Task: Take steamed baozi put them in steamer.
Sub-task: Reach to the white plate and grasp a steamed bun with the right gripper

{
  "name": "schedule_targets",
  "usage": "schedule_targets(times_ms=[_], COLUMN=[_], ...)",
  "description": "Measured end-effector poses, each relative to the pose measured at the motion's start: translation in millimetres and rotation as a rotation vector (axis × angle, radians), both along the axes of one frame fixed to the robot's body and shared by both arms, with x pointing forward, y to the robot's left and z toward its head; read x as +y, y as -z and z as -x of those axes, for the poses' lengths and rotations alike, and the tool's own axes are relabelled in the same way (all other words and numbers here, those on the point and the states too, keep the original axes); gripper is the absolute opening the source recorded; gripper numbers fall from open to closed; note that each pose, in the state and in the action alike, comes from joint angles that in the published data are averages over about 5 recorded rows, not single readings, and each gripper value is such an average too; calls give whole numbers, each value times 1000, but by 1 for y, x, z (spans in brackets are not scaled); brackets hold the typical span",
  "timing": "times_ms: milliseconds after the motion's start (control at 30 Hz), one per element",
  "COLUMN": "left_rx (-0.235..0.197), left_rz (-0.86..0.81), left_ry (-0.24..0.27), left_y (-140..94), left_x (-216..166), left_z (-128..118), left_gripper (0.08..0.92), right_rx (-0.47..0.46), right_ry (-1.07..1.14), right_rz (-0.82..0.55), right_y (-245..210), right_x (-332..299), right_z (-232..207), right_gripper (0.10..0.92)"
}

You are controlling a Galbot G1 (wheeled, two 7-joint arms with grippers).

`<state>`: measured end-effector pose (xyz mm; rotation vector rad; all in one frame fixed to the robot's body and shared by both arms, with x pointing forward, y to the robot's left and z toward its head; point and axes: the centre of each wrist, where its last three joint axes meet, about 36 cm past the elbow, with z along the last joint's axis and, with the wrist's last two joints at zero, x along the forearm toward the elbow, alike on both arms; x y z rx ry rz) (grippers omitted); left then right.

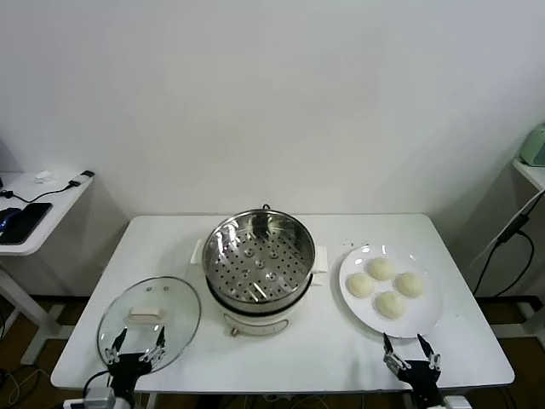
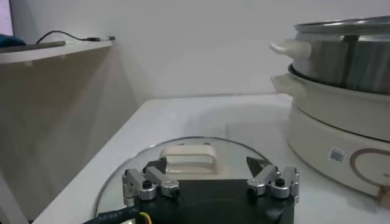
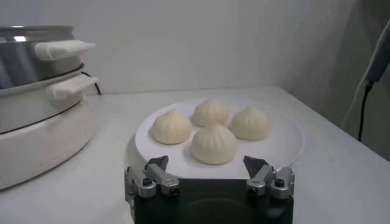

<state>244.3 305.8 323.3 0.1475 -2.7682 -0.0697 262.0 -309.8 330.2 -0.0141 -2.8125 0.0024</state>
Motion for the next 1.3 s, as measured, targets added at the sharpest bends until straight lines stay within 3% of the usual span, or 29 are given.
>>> schedule_targets(times_ms=[333,633,967,1300], left_rx=[-7,-25,-20,-20], left_rz=[-2,-1,5,3], left_ry=[14,26,34,40], left_y=[-3,-7,-4,-1], left_x=[-1,-3,-10,-14], left_z=[-2,-7,-5,-3], left_gripper=[823,823,823,823], right_rx=[-40,36,205,471], right_ry=[-90,-357,-902,-1332], right_rz=[135,392,687,878], right_y=[-51,-109,-180,-231], right_x=[-31,-77,-122,-124], right_z=[-85,-181,-269,-340], right_gripper=[823,823,823,823])
